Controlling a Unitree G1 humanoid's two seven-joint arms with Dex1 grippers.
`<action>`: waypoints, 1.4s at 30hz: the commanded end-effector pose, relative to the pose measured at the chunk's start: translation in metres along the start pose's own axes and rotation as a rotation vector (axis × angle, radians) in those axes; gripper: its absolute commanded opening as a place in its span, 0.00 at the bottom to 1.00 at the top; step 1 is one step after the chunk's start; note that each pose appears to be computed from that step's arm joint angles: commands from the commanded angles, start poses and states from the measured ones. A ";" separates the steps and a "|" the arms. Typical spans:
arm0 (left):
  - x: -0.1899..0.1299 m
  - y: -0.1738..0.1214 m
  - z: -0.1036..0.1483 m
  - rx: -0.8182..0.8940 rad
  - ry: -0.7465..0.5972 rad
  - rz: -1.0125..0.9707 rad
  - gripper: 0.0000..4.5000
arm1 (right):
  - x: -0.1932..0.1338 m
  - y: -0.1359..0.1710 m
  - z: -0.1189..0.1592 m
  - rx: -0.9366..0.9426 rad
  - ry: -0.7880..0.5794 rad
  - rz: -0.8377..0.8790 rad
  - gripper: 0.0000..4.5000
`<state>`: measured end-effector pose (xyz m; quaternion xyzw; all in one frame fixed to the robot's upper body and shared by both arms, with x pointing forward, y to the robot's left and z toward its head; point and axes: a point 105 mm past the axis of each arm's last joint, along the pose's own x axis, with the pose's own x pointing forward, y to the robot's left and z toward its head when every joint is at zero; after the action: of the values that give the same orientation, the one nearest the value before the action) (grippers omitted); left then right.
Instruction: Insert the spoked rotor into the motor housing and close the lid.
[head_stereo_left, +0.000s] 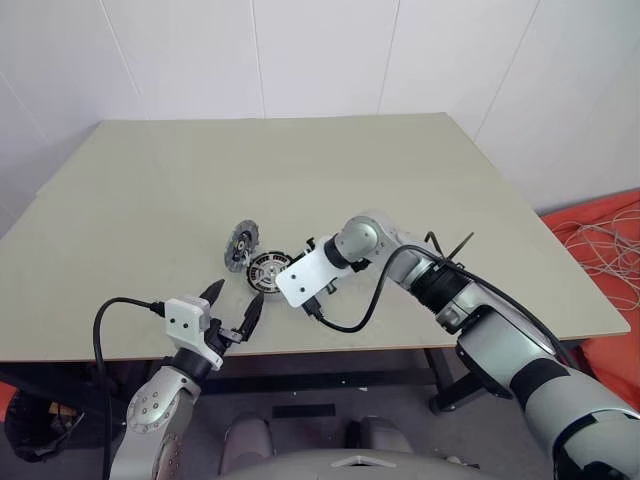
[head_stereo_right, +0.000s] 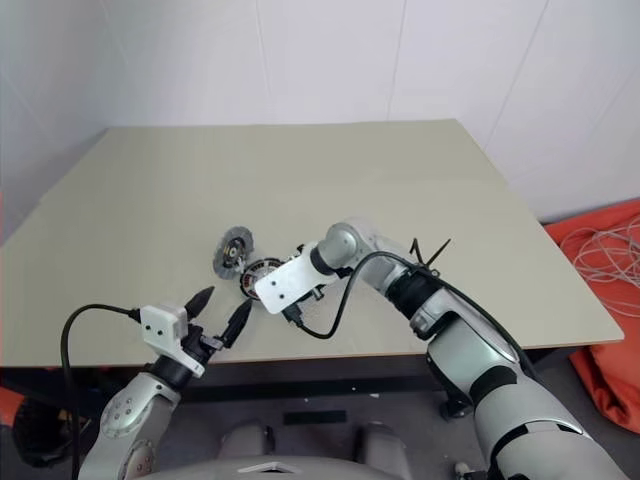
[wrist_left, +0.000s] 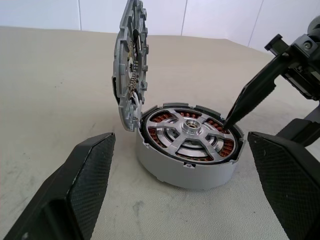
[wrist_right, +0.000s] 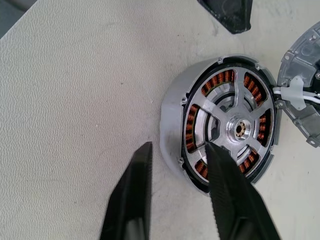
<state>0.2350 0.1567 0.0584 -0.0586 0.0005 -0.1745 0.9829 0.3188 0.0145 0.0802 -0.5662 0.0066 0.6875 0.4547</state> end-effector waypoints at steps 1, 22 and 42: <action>0.002 -0.002 0.013 0.014 -0.047 -0.009 1.00 | -0.008 -0.013 0.006 -0.026 -0.013 -0.043 0.13; 0.002 -0.002 0.011 0.007 -0.044 -0.003 1.00 | -0.004 -0.003 0.012 0.021 -0.056 -0.004 0.01; 0.000 -0.002 0.008 -0.002 -0.040 0.000 1.00 | -0.011 0.002 0.031 0.244 -0.125 0.046 0.01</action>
<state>0.2337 0.1560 0.0568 -0.0655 0.0043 -0.1695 0.9833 0.2945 0.0159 0.0865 -0.4777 0.0958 0.7244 0.4878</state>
